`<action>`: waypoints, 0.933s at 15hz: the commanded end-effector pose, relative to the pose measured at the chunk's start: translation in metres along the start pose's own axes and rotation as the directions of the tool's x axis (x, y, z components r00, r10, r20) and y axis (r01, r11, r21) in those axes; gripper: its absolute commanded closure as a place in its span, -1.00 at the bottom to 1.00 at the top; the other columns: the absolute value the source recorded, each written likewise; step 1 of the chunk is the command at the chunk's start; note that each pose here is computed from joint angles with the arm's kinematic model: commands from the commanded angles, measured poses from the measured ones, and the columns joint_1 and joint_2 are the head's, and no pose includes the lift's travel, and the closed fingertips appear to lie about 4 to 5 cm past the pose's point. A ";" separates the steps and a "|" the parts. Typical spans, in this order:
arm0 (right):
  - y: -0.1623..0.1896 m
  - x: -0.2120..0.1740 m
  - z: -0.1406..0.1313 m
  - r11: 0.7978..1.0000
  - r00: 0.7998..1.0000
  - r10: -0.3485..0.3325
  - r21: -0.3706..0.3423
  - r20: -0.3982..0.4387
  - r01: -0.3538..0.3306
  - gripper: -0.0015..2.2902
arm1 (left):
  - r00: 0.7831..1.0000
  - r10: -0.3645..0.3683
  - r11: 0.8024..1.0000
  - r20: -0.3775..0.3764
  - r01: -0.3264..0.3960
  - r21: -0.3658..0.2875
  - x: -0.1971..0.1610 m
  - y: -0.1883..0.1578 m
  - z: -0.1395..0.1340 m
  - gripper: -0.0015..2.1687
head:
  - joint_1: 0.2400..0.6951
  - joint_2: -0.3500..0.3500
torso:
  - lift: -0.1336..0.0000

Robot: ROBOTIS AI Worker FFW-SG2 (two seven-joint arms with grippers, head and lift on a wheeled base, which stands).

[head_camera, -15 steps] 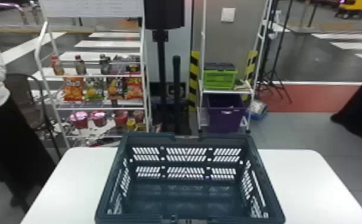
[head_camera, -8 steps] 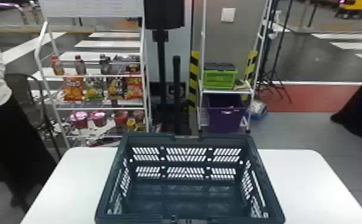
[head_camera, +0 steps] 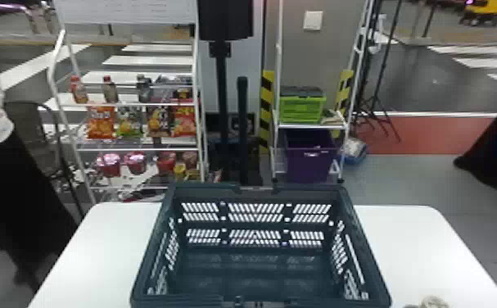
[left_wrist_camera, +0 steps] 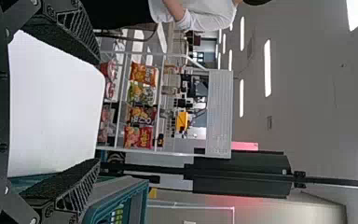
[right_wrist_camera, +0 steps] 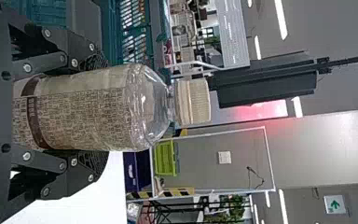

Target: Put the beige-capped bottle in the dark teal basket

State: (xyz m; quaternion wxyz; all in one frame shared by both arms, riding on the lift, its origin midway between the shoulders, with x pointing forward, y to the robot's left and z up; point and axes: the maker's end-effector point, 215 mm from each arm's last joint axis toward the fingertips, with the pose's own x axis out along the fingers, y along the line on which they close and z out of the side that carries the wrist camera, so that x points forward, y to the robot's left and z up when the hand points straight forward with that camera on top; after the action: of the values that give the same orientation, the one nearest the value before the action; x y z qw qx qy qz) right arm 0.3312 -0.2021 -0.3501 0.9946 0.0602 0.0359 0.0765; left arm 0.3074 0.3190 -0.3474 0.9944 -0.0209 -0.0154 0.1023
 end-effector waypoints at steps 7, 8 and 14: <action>0.040 0.075 0.052 0.997 0.993 0.072 -0.006 -0.099 -0.073 0.86 | 1.000 0.016 1.000 0.001 -0.016 0.000 0.002 0.011 0.000 -0.87 | 0.14 0.00 | 1.00; 0.045 0.083 0.048 0.996 0.987 0.083 -0.007 -0.140 -0.085 0.86 | 1.000 0.021 1.000 0.005 -0.021 -0.001 0.003 0.014 0.001 -0.87 | 0.14 0.00 | 1.00; 0.070 0.144 0.028 0.990 0.916 0.078 -0.077 -0.393 -0.117 0.86 | 1.000 0.021 1.000 0.006 -0.021 -0.007 0.003 0.018 0.000 -0.87 | 0.14 0.00 | 1.00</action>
State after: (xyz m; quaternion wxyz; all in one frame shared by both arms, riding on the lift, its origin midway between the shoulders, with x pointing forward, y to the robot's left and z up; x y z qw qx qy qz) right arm 0.4547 -0.1252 -0.3161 0.9725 0.0096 0.1937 0.1288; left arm 0.3065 0.3355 -0.3470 0.9932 -0.0246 -0.0193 0.1120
